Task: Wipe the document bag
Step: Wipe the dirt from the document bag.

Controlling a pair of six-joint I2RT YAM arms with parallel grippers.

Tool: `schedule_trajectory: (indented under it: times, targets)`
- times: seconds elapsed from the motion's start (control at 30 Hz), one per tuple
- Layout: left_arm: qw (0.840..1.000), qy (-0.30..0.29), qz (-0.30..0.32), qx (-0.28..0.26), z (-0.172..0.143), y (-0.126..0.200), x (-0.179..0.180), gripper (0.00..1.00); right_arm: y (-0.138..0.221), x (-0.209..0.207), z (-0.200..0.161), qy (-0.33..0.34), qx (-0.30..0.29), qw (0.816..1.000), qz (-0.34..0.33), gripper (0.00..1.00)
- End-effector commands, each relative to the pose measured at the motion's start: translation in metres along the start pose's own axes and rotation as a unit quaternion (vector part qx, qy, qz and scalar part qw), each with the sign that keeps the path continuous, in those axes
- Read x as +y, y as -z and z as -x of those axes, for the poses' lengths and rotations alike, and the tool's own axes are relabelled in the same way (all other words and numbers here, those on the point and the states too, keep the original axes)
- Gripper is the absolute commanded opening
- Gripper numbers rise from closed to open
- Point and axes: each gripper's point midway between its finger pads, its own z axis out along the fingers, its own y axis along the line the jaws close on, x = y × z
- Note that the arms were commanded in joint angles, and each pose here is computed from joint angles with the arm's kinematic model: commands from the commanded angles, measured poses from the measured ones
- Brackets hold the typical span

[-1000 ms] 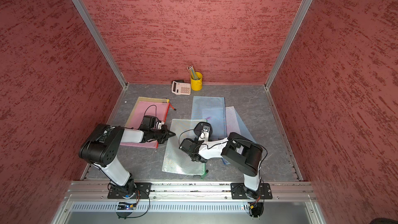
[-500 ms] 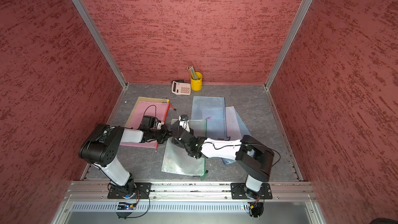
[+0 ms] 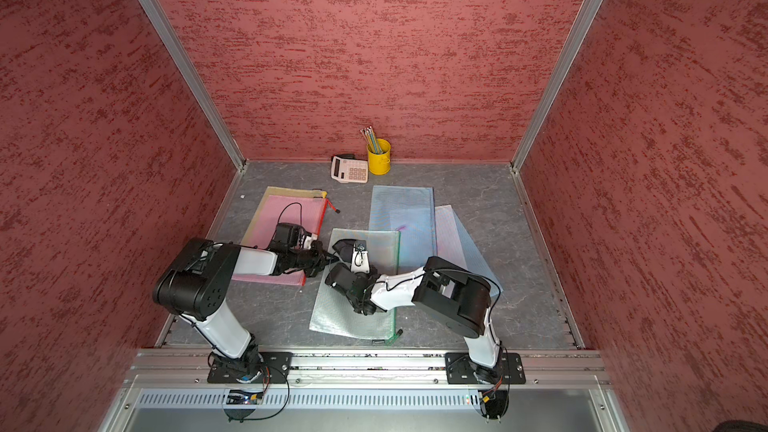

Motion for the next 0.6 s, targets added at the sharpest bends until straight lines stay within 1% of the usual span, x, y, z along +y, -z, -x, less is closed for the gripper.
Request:
schedule_trajectory:
  times: [0.0,0.1,0.17,0.2,0.23,0.3,0.33,0.4,0.43,0.47,0.57]
  targets:
    - [0.998,0.039,0.045,-0.005,-0.004,-0.002,0.031,0.00,0.035,-0.118,-0.031,0.060,0.044,0.975,-0.209,0.00]
    - [0.998,0.037,0.044,-0.005,-0.003,-0.002,0.031,0.00,0.057,-0.140,-0.026,0.068,0.049,0.967,-0.240,0.00]
    - [0.998,0.038,0.044,-0.005,-0.004,-0.003,0.033,0.00,0.065,-0.132,-0.009,0.069,0.036,0.971,-0.226,0.00]
    - [0.998,0.040,0.042,-0.006,-0.004,-0.003,0.034,0.00,0.068,-0.119,0.005,0.065,0.021,0.976,-0.209,0.00]
    - [0.998,0.041,0.039,-0.008,-0.004,-0.004,0.034,0.00,0.070,-0.100,0.019,0.059,0.006,0.982,-0.177,0.00]
    - [0.998,0.053,0.031,-0.013,-0.004,-0.006,0.037,0.00,0.072,-0.042,0.051,0.052,-0.027,0.996,-0.074,0.00]
    - [0.998,0.056,0.026,-0.015,-0.003,-0.007,0.036,0.00,0.076,-0.017,0.062,0.045,-0.037,0.998,-0.023,0.00]
    - [0.997,0.066,0.015,-0.026,-0.003,-0.008,0.038,0.00,0.082,0.030,0.077,0.030,-0.051,0.995,0.079,0.00]
    - [0.997,0.069,0.012,-0.031,-0.002,-0.008,0.038,0.00,0.082,0.048,0.079,0.029,-0.056,0.991,0.115,0.00]
    - [0.997,0.071,0.006,-0.037,-0.001,-0.008,0.037,0.00,0.081,0.062,0.079,0.031,-0.061,0.988,0.139,0.00]
    - [0.996,0.074,-0.007,-0.048,0.000,-0.010,0.033,0.00,0.058,0.081,0.057,0.058,-0.044,0.985,0.154,0.00]
